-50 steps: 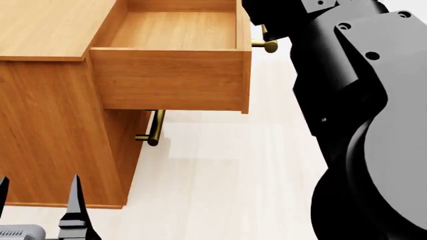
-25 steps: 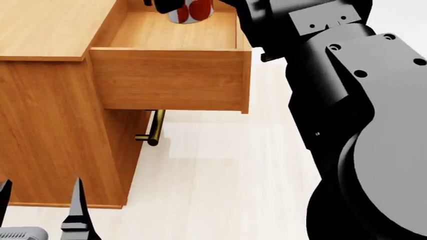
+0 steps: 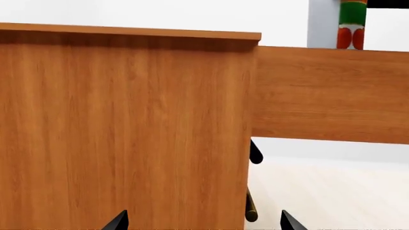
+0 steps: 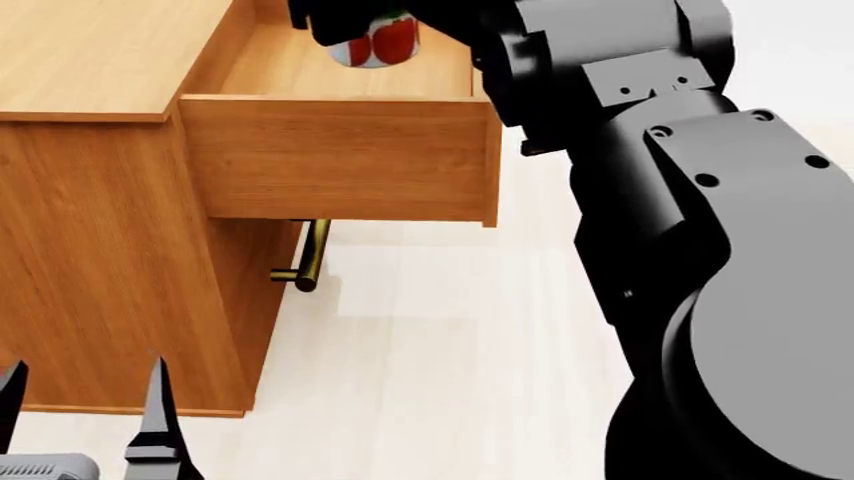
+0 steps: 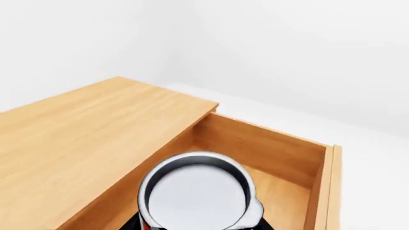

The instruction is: Put the ketchup in the top drawer of the cabinet.

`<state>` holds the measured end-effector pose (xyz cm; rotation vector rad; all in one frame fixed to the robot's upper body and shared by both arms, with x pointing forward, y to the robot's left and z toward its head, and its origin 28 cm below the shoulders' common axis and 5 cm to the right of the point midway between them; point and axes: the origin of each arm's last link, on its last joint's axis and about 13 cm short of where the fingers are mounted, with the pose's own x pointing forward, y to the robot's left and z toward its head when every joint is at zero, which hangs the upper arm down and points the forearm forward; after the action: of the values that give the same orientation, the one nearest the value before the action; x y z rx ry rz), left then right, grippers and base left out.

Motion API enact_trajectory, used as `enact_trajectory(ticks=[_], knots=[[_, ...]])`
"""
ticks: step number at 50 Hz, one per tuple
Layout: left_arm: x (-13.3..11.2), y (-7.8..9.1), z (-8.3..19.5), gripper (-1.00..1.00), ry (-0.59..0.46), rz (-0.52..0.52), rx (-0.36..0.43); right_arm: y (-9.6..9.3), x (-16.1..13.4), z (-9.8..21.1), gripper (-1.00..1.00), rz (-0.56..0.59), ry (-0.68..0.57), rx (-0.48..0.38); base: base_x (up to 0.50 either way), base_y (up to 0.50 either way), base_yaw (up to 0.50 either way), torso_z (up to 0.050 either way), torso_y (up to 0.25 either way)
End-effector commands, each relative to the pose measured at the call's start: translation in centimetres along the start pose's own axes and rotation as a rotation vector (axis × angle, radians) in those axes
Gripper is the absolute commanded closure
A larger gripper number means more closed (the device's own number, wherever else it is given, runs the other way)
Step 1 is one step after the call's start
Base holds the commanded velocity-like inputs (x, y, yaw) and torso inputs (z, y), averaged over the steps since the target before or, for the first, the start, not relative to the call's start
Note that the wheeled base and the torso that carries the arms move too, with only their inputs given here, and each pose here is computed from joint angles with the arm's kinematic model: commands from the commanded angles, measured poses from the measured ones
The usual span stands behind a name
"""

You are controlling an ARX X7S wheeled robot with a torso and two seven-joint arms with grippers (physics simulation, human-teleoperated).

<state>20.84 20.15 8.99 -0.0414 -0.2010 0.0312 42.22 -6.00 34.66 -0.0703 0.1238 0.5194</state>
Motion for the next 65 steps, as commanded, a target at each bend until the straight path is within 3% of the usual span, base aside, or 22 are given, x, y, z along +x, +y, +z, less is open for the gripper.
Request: enact_trajectory(ticks=[1,49,50,65], knots=[[0.0,-0.1,-0.1,-1.0,0.003,-0.001,-0.001,-0.1,0.5,-1.3,1.0,0.015,-0.006,0.008,0.0,0.0,0.0,0.0,0.0],[0.0,-0.1,-0.2,-1.0,0.002,0.001,-0.003,-0.3,0.8,-3.5,1.0,0.007,0.061,0.026,0.0,0.0,0.0,0.0,0.0],[0.0,-0.1,-0.2,-1.0,0.002,-0.001,-0.004,-0.3,0.8,-3.4,-1.0,0.005,0.059,0.024,0.0,0.0,0.0,0.0,0.0],[0.0,0.0,-0.2,-1.0,0.002,0.005,-0.006,-0.4,0.9,-3.6,-1.0,-0.011,0.049,0.022,0.0,0.0,0.0,0.0,0.0]])
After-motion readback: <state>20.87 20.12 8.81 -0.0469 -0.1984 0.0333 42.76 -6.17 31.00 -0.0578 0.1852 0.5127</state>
